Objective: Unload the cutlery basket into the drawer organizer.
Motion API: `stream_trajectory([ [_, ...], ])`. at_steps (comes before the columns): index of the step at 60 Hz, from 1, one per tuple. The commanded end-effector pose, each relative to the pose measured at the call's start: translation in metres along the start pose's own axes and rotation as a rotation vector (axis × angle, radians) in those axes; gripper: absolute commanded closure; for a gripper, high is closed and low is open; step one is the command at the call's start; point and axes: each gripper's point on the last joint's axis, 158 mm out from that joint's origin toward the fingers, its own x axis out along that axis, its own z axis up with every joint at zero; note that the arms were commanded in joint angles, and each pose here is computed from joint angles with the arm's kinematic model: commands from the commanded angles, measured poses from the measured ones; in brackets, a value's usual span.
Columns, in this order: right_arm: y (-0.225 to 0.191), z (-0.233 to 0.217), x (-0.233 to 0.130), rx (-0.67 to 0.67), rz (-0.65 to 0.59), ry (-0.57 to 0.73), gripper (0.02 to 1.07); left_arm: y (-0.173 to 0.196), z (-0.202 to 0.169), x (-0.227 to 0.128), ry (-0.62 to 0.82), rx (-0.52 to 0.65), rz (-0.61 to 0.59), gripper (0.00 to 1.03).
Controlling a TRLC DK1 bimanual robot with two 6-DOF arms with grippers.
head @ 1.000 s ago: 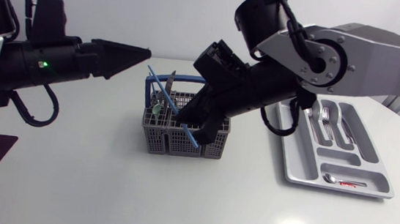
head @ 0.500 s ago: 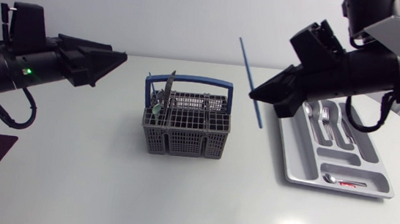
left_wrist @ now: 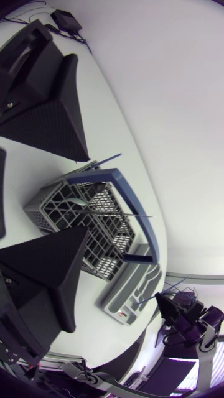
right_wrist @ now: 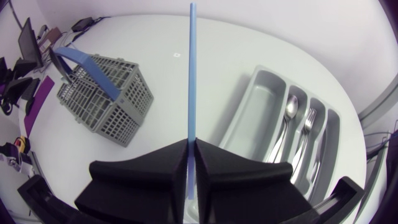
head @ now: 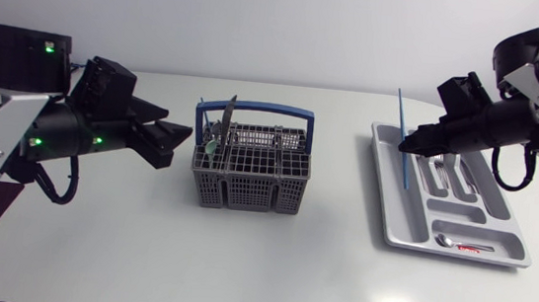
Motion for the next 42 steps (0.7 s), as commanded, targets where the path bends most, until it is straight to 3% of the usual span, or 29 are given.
stream_trajectory([
  [1,-0.013,-0.02,0.018,0.094,-0.029,0.06,1.01,-0.002,-0.003,0.008,0.042,0.028,0.003,0.32],
  [22,-0.056,-0.068,0.069,0.283,-0.118,0.21,1.01,0.001,-0.014,0.024,0.121,0.057,0.067,0.32],
  [42,-0.066,-0.09,0.098,0.322,-0.135,0.288,1.01,0.005,-0.022,0.03,0.14,0.152,0.12,0.32],
])
